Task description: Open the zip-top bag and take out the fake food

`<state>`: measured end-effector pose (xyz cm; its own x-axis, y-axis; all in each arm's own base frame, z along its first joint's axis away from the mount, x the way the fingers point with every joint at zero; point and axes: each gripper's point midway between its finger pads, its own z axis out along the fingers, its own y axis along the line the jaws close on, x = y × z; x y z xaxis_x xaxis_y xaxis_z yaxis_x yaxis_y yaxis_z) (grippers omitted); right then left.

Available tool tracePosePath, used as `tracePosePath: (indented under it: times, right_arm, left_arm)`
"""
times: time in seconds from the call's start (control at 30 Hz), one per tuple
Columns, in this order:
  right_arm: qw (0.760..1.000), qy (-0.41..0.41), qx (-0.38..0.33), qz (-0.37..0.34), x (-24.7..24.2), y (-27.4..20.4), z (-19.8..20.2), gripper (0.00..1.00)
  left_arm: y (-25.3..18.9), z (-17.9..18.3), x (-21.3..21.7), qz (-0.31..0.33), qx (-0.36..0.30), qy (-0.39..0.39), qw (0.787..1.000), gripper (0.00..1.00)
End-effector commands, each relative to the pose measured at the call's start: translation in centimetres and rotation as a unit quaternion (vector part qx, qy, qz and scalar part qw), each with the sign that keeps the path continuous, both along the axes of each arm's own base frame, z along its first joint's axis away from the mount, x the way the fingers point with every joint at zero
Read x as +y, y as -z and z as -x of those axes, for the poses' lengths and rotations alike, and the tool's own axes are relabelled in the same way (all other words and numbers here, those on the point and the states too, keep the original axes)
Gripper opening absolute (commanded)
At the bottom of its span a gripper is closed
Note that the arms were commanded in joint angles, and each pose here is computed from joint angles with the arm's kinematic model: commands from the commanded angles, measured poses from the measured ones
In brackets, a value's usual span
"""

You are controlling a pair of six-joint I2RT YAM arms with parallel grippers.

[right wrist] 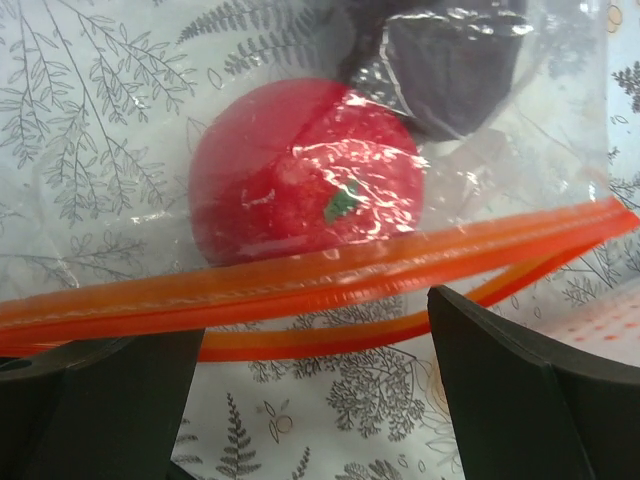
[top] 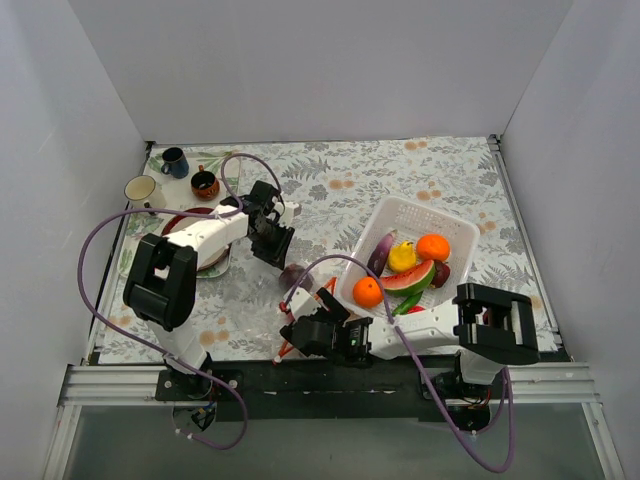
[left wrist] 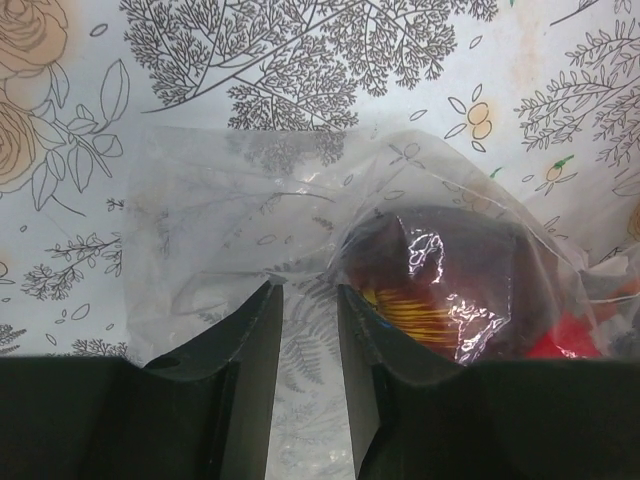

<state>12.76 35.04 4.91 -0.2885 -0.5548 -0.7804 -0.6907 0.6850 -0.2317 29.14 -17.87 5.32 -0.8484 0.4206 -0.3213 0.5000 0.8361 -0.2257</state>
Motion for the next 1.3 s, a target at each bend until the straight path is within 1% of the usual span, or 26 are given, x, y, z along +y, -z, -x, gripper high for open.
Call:
tracePosePath:
  times: [0.0,0.17,0.4,0.53,0.57,0.67,0.73,0.77,0.83,0.87,0.9,0.97,1.0,1.07,1.1,1.13,1.17,1.23,1.27]
  right_arm:
    - [0.999,0.0,-0.013,-0.029,2.9,-1.2,-1.1,0.99]
    - [0.999,-0.002,-0.02,-0.034,4.4,-1.8,-2.2,0.99]
    - [1.0,-0.007,-0.02,-0.021,5.4,-1.2,-2.4,0.99]
    - [1.0,-0.006,-0.018,-0.018,5.5,-0.8,-2.5,0.99]
    - [1.0,-0.007,-0.017,-0.015,5.6,-0.5,-2.4,0.99]
    - [1.0,-0.006,-0.015,-0.006,5.4,0.1,-2.5,0.98]
    - [1.0,-0.006,-0.011,-0.004,5.3,0.4,-2.4,0.98]
    - [1.0,-0.005,-0.009,-0.004,5.0,0.5,-2.3,0.97]
    - [1.0,-0.006,-0.005,-0.007,4.7,0.4,-2.2,0.88]
    - [1.0,-0.006,-0.004,-0.011,4.3,0.1,-2.1,0.81]
    - [1.0,-0.006,-0.004,-0.017,4.2,-0.3,-2.0,0.66]
    - [1.0,-0.003,-0.004,-0.03,3.6,-1.2,-2.0,0.52]
    - [0.999,0.0,-0.005,-0.033,3.3,-1.6,-2.0,0.4]
    - [0.999,0.002,-0.007,-0.053,3.0,-3.3,-1.9,0.29]
    - [0.998,0.003,-0.006,-0.056,2.7,-3.7,-1.8,0.18]
    - [0.999,0.001,-0.006,-0.054,2.3,-4.1,-1.5,0.13]
    - [0.997,0.004,-0.006,-0.076,2.2,-5.7,-1.4,0.11]
    - [0.997,0.002,-0.006,-0.081,1.6,-6.8,-0.8,0.11]
    - [0.994,0.003,-0.007,-0.108,1.4,-8.7,-0.6,0.1]
  left_arm:
    - [-1.2,-1.5,-0.5,0.003,-0.031,0.013,0.999,0.28]
    - [-0.6,-0.5,-0.6,0.004,-0.016,0.025,1.0,0.26]
    - [0.1,1.4,-1.2,0.009,0.0,0.043,0.999,0.24]
    - [0.7,3.8,-2.0,0.009,0.033,0.073,0.997,0.24]
    - [1.0,4.7,-1.9,0.005,0.042,0.083,0.996,0.21]
    - [1.0,6.1,-2.3,0.003,0.051,0.106,0.993,0.19]
    - [1.0,6.1,-2.1,-0.001,0.048,0.106,0.993,0.19]
    - [1.0,5.9,-2.0,-0.004,0.04,0.103,0.994,0.18]
    - [1.3,5.5,-1.5,-0.018,0.032,0.098,0.995,0.17]
    - [1.6,5.0,-1.1,-0.032,0.023,0.092,0.995,0.17]
    - [1.9,4.8,-0.9,-0.039,0.022,0.087,0.995,0.16]
    - [2.6,4.3,-0.4,-0.054,0.024,0.075,0.995,0.15]
    - [3.0,4.0,-0.1,-0.06,0.027,0.069,0.995,0.15]
    - [3.9,3.7,0.5,-0.076,0.031,0.061,0.995,0.14]
    - [4.1,3.4,0.9,-0.081,0.032,0.055,0.995,0.14]
    - [4.3,3.3,1.1,-0.085,0.032,0.052,0.995,0.13]
    - [4.6,3.1,1.3,-0.089,0.033,0.05,0.994,0.13]
    - [4.9,2.7,1.9,-0.093,0.034,0.039,0.994,0.13]
    - [5.1,2.5,2.1,-0.096,0.035,0.035,0.994,0.13]
